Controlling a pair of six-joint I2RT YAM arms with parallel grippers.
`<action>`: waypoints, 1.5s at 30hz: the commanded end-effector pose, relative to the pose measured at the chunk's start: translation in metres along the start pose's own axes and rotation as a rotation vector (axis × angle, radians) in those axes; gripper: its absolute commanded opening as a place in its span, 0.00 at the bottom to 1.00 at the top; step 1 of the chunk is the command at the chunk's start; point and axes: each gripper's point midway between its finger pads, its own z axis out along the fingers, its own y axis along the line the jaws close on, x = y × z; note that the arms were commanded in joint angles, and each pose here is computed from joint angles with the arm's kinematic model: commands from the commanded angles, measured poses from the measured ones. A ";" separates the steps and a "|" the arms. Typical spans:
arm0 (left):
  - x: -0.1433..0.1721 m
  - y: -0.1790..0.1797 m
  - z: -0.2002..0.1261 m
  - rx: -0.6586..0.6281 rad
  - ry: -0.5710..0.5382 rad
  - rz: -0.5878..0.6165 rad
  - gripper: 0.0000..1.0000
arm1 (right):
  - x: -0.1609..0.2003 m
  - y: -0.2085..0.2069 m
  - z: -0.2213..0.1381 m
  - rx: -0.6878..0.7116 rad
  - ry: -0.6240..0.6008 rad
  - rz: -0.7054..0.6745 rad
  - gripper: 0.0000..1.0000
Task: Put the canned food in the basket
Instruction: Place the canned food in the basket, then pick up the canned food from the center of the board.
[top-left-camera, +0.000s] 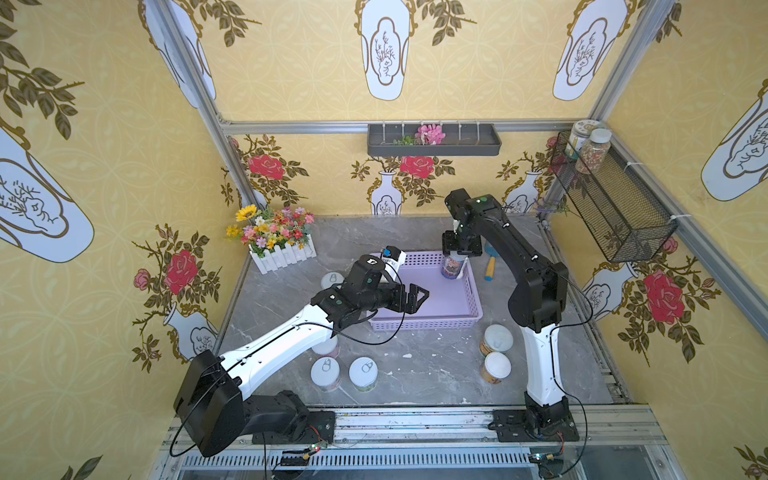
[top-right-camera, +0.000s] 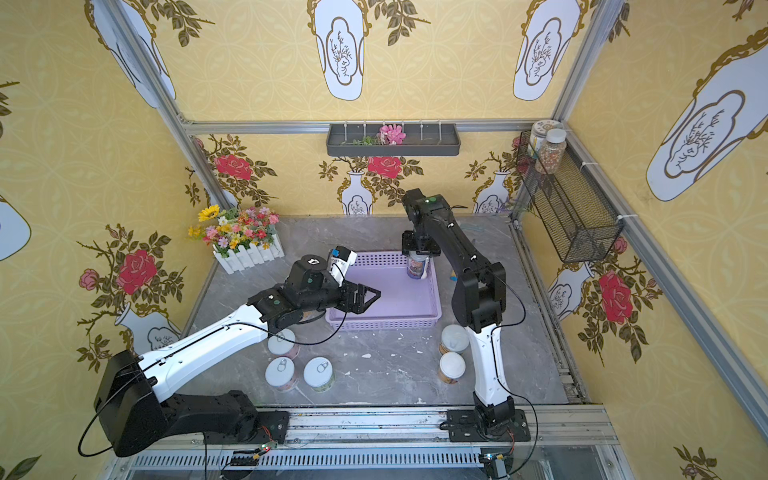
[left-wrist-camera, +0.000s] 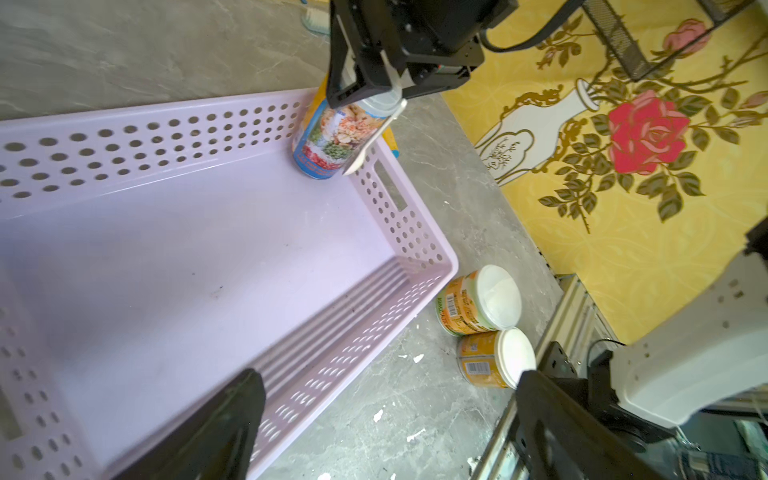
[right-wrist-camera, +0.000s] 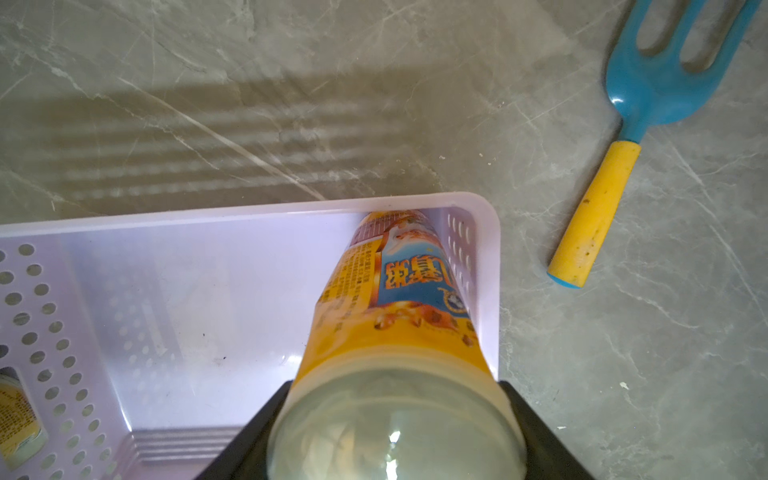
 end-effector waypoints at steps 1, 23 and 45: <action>0.002 0.013 0.002 -0.072 0.005 -0.002 1.00 | -0.007 -0.003 0.001 0.017 -0.024 -0.008 0.50; 0.021 0.050 0.009 -0.247 0.060 -0.069 1.00 | 0.001 -0.009 0.022 0.068 0.025 -0.017 0.73; 0.022 0.087 -0.044 -0.522 0.012 -0.190 1.00 | 0.040 0.047 -0.082 -0.093 -0.241 -0.161 0.97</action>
